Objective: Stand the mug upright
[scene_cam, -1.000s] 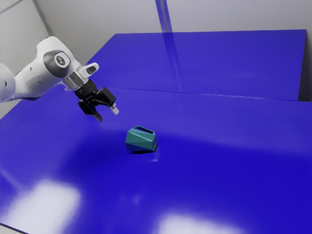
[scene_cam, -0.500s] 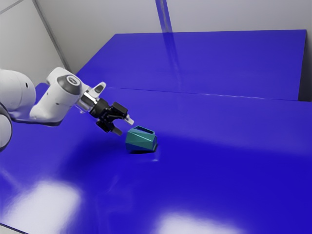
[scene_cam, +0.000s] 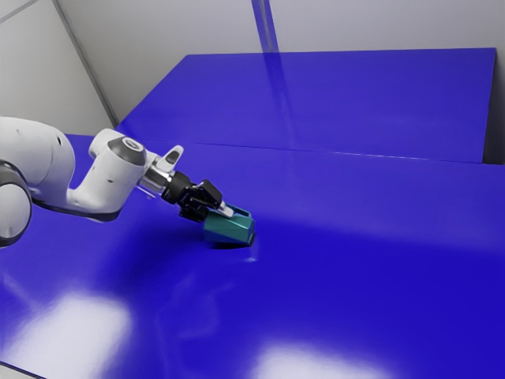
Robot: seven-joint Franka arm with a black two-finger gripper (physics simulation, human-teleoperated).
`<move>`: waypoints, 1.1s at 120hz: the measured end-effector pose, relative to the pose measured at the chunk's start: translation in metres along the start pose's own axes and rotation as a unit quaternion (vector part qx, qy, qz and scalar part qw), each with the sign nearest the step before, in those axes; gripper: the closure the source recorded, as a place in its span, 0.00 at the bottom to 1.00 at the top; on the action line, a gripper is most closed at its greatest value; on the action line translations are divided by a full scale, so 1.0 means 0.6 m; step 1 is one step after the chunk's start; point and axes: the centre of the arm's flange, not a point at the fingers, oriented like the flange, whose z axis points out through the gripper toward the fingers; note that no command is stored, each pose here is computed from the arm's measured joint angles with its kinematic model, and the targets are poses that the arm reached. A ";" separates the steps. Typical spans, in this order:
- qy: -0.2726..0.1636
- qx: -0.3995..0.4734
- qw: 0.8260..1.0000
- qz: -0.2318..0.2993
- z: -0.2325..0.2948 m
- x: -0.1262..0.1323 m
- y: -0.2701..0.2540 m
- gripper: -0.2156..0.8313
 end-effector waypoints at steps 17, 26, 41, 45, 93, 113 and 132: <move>0.003 -0.002 1.000 0.017 -0.003 0.003 0.015 0.84; 0.000 -0.004 1.000 0.026 0.002 0.002 0.025 0.88; 0.003 -0.005 0.999 0.038 -0.005 0.001 0.038 0.91; 0.005 -0.006 0.999 0.042 -0.010 0.000 0.044 0.92; -0.025 0.146 0.975 0.166 -0.123 -0.014 0.172 0.94; -0.070 0.282 0.935 0.202 -0.138 -0.012 0.188 0.94; -0.089 0.345 0.915 0.191 -0.114 -0.015 0.166 0.94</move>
